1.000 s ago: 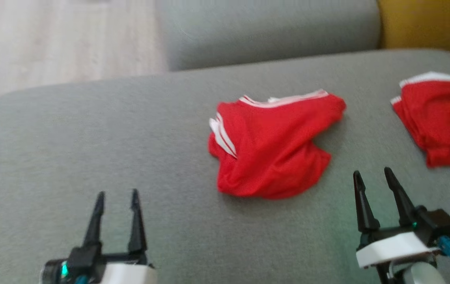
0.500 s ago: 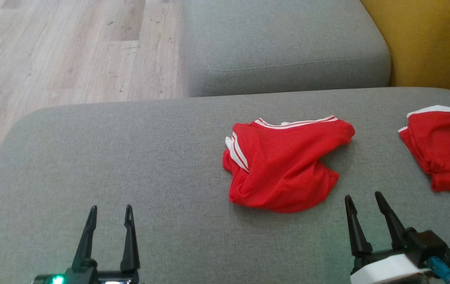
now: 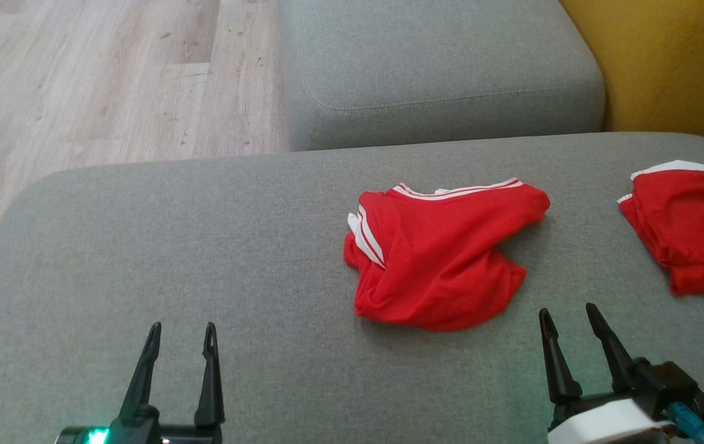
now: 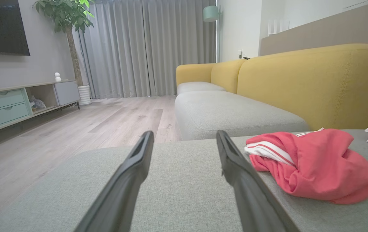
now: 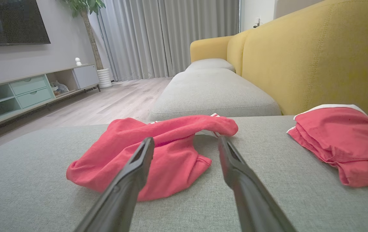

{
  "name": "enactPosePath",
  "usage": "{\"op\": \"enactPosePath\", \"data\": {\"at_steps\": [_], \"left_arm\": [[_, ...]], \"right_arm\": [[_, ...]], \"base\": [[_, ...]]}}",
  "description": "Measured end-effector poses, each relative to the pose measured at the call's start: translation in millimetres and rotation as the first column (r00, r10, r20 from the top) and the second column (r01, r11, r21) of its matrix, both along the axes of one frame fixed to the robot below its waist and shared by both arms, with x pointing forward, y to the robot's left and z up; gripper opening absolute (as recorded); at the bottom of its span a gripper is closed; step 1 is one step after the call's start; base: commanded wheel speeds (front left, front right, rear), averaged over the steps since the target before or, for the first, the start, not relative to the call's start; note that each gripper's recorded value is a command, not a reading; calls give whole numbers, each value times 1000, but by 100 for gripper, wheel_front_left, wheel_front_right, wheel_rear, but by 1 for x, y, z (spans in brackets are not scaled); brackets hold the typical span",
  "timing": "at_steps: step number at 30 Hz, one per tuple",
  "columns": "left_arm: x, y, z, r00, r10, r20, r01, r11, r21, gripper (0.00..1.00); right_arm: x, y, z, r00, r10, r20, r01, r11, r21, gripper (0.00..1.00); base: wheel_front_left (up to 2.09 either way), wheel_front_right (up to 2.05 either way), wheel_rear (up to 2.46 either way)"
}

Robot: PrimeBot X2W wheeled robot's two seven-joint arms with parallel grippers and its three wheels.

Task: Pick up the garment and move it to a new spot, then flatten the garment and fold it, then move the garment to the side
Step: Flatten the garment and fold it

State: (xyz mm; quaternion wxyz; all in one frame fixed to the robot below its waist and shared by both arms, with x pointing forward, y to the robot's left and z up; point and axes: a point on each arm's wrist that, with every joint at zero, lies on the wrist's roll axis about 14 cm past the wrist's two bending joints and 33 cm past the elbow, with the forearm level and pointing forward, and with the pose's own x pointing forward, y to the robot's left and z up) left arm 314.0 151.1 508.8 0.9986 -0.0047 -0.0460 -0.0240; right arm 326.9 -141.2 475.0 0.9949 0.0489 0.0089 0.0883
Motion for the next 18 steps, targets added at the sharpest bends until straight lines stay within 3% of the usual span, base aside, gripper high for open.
{"op": "enactPosePath", "data": {"at_steps": [18], "left_arm": [[1,0,-2,1000,-3,-8,3,1000,-2,100]], "right_arm": [[-2,-4,-5,1000,-14,-17,14,1000,0,100]], "base": [[0,0,0]]}}
